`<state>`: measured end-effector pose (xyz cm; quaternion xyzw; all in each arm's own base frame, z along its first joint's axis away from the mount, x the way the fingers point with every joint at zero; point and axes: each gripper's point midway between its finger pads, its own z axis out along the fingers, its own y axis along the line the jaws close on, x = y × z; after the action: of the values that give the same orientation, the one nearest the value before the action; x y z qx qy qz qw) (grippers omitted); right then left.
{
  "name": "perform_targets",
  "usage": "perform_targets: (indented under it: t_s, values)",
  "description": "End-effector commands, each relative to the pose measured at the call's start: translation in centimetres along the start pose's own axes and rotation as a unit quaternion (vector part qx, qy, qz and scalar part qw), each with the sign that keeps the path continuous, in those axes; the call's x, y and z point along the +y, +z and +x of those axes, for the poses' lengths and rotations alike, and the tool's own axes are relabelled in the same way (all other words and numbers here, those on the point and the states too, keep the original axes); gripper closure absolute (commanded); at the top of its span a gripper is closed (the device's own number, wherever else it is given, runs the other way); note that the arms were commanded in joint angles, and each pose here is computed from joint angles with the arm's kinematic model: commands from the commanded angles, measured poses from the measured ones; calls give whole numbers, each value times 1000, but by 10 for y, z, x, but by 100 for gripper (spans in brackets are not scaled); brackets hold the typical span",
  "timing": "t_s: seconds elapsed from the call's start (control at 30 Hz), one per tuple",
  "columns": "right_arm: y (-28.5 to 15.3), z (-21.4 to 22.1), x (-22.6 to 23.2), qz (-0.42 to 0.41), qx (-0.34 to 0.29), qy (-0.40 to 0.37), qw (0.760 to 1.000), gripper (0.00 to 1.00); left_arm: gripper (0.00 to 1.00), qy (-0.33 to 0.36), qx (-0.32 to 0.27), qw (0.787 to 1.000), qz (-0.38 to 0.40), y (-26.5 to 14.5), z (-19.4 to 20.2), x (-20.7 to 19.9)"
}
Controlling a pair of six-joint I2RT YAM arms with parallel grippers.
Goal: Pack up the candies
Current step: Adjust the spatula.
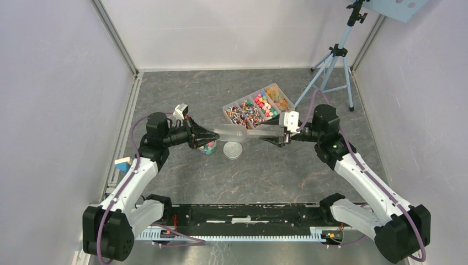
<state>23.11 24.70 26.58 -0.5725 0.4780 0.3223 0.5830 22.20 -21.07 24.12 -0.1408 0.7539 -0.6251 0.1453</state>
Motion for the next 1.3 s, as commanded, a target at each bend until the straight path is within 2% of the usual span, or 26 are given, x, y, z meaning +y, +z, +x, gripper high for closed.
perform_targets:
  t_s: [0.0, 0.13, 0.23, 0.3, 0.37, 0.43, 0.57, 0.63, 0.73, 0.77, 0.83, 0.9, 1.0, 1.1, 1.27]
  values:
    - [-2, -27, -5, 7, -42, -33, 999, 44, 98, -2, 11, 1000, 22, -3, 6, -11]
    - [0, -23, -5, 5, -40, -22, 999, 55, 98, -7, 5, 1000, 23, -2, 4, -9]
    - [1, -20, -5, 6, -37, -18, 999, 49, 98, -10, 5, 1000, 25, -2, 5, -8]
    - [1, -21, -5, 7, -37, -17, 999, 50, 98, -11, 5, 1000, 25, -2, 5, -7]
    - [1, -21, -5, 2, -39, -14, 999, 59, 98, -12, 5, 1000, 25, -3, 6, -7]
    - [2, -23, -4, -1, -42, -10, 999, 76, 98, -13, 4, 1000, 23, -3, 6, -5]
    - [1, -23, -3, 0, -43, -5, 999, 98, 97, -9, -2, 1000, 25, -2, 4, -5]
    - [-1, -25, -6, 15, -40, 4, 999, 100, 81, 7, -9, 999, 39, -3, 2, -13]
    - [-7, -32, -14, 46, -32, 28, 998, 100, 37, 51, -22, 998, 26, -5, -1, -16]
    - [-9, -36, -18, 59, -28, 39, 997, 100, 30, 78, -33, 996, 8, -6, -5, -15]
    - [-15, -34, -24, 84, -6, 67, 994, 100, 25, 126, -52, 990, -39, -11, -11, -8]
    - [-21, -23, -31, 112, 42, 103, 987, 100, 19, 166, -71, 978, -105, -20, -20, 2]
    - [-34, -4, -47, 170, 115, 162, 965, 100, 0, 230, -105, 951, -180, -34, -40, 10]
    - [-47, 9, -63, 222, 171, 191, 941, 100, 0, 262, -134, 929, -225, -40, -62, 15]
    - [-59, 37, -82, 267, 258, 218, 903, 100, 1, 257, -160, 919, -252, -24, -104, 19]
